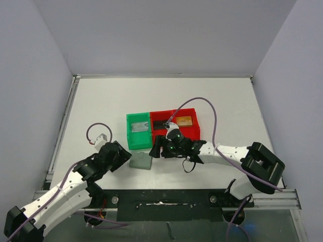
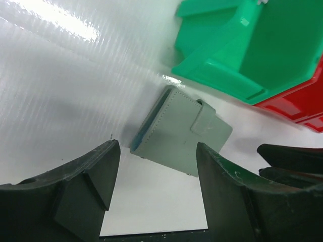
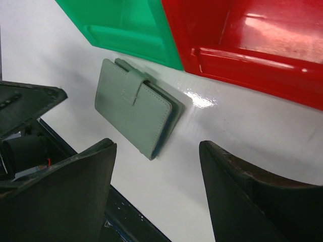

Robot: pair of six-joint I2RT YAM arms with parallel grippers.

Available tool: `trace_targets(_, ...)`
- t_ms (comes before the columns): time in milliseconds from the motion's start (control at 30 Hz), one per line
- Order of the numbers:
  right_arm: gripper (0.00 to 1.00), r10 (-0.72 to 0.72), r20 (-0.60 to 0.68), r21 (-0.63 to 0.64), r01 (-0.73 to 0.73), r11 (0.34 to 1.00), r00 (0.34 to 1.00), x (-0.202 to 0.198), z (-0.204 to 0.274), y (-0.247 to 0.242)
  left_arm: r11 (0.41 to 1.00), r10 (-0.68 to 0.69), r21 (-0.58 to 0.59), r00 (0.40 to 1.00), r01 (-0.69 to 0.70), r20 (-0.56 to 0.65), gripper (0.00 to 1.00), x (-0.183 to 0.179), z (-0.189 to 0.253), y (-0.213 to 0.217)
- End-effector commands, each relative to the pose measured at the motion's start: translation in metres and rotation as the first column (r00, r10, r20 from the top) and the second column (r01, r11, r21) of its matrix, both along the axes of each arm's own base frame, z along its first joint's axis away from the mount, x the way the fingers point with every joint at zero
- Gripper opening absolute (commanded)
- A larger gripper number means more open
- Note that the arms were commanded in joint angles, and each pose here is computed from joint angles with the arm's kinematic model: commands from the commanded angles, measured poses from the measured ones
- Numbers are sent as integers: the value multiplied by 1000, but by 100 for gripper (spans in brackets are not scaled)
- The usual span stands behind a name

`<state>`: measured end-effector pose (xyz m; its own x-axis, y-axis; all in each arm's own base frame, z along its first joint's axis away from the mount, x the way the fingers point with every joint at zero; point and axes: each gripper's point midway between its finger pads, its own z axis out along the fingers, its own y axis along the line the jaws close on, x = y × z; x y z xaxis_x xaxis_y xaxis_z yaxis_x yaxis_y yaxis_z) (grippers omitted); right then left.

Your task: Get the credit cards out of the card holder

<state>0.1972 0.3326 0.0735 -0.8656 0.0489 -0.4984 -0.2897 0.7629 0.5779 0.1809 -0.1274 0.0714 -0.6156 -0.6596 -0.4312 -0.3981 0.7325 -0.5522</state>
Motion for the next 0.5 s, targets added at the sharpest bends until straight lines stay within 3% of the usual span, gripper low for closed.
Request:
trace_targets(0,65,31,65,87,-37,996,997,17,26,34,995,-27,-97,1000,28,8,59,9,4,-24)
trace_targets(467,56,113,-25,-10,-113,994,993,13,-10,55,992,-104,-75,994,101,-30,45,11,-23,-37)
